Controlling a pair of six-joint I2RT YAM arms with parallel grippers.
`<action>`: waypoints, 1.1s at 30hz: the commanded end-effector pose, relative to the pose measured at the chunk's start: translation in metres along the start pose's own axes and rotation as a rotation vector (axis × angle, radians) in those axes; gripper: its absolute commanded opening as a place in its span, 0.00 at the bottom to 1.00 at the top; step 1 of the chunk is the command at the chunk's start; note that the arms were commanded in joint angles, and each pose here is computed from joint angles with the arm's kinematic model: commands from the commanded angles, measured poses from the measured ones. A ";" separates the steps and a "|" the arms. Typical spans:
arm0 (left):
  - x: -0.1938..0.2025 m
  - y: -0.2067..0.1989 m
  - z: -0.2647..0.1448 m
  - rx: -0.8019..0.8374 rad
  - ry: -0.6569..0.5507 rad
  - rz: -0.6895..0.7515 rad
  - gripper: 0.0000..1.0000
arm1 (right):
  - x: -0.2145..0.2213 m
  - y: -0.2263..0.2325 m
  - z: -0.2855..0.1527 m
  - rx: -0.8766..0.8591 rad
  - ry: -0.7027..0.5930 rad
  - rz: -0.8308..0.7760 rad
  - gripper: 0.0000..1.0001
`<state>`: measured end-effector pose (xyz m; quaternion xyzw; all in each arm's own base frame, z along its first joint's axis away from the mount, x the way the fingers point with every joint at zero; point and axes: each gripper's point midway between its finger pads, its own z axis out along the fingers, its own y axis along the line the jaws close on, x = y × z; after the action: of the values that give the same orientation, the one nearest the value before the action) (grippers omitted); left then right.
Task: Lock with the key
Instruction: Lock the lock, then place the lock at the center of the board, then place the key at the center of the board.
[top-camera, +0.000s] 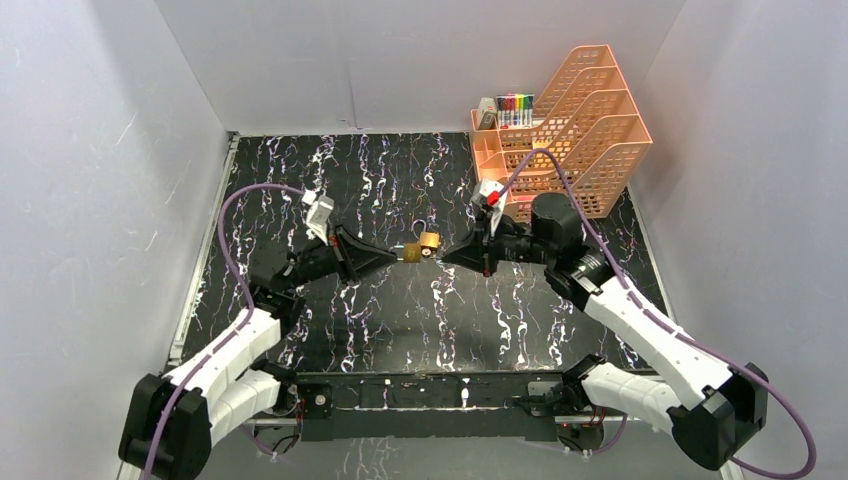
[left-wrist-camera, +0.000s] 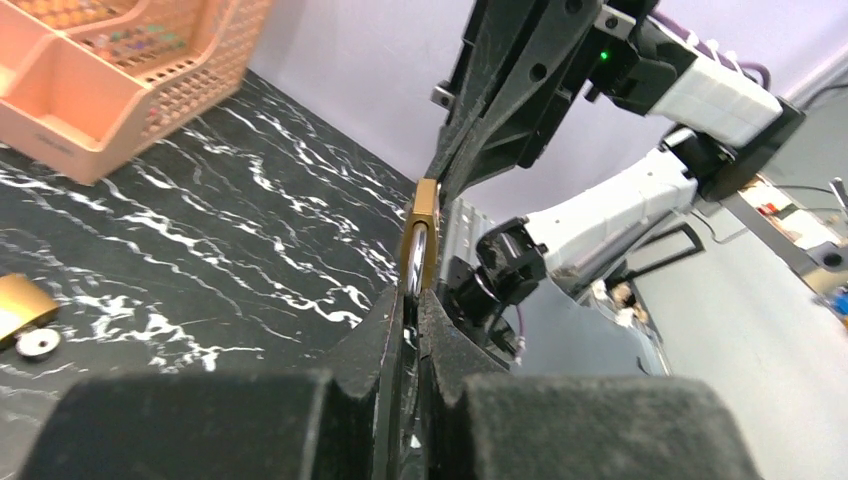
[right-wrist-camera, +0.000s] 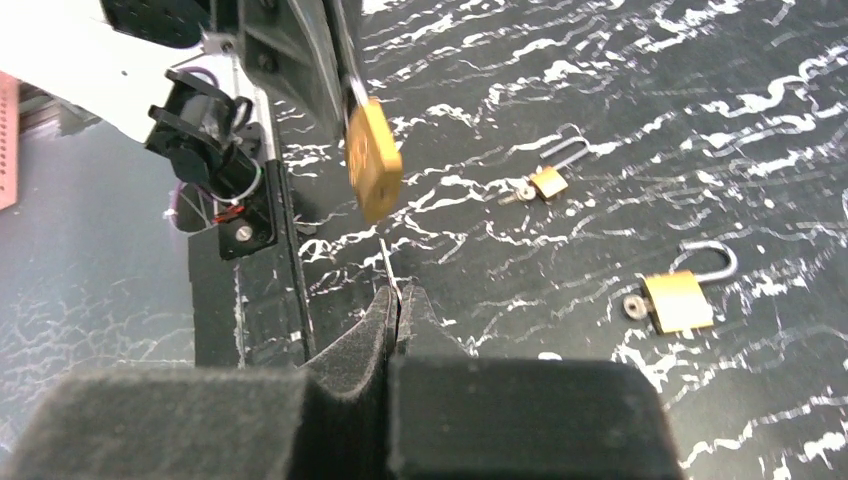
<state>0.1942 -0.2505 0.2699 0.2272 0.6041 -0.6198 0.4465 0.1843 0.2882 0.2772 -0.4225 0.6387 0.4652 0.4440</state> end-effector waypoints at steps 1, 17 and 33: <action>-0.027 -0.004 -0.018 -0.031 -0.088 0.083 0.00 | -0.001 -0.007 -0.019 0.076 -0.025 -0.027 0.00; -0.019 0.121 -0.153 -1.193 0.034 -0.050 0.00 | 0.038 -0.018 0.042 0.141 -0.017 0.103 0.00; 0.038 0.165 -0.236 -1.710 0.327 -0.207 0.00 | 0.080 -0.013 0.245 0.130 0.050 0.247 0.00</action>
<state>0.2478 -0.0315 0.1067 -0.1364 0.9356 0.0010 0.3256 0.1993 0.4764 0.1193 -0.3677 0.7509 0.4260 0.3456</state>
